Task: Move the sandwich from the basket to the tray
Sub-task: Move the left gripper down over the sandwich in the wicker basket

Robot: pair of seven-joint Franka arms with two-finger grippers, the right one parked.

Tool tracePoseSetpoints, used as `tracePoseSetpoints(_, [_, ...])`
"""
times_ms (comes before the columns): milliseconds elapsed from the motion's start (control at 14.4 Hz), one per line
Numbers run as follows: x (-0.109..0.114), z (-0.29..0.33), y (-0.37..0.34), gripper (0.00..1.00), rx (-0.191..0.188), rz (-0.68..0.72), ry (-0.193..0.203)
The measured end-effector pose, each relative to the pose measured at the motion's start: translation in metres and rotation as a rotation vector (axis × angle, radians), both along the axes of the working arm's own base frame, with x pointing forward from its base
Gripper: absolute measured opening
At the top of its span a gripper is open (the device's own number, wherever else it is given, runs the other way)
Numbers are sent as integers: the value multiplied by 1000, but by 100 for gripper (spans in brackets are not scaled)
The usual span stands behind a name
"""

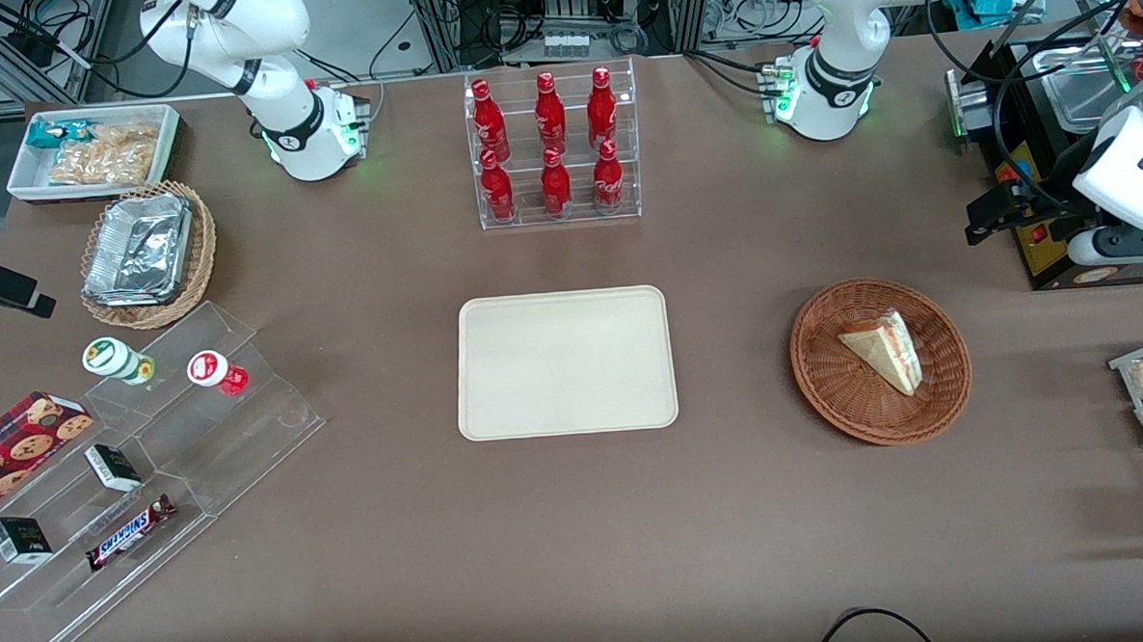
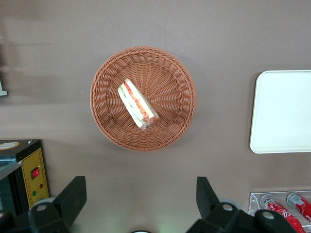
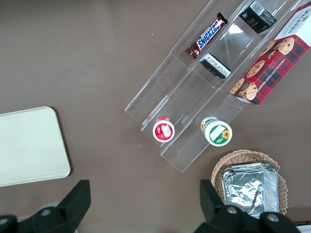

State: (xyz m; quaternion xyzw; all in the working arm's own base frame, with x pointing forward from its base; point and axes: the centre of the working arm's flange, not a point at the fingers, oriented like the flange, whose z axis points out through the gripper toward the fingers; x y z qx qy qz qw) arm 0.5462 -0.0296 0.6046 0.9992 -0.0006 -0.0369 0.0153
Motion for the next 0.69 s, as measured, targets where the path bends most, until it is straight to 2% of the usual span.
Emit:
tracePoseSetpoints(277, [-1, -10, 0, 100, 2, 0, 29])
tracePoseSetpoints(554, [-1, -63, 1, 100, 8, 0, 122])
tracePoseSetpoints(693, [1, -106, 1, 100, 9, 4, 120])
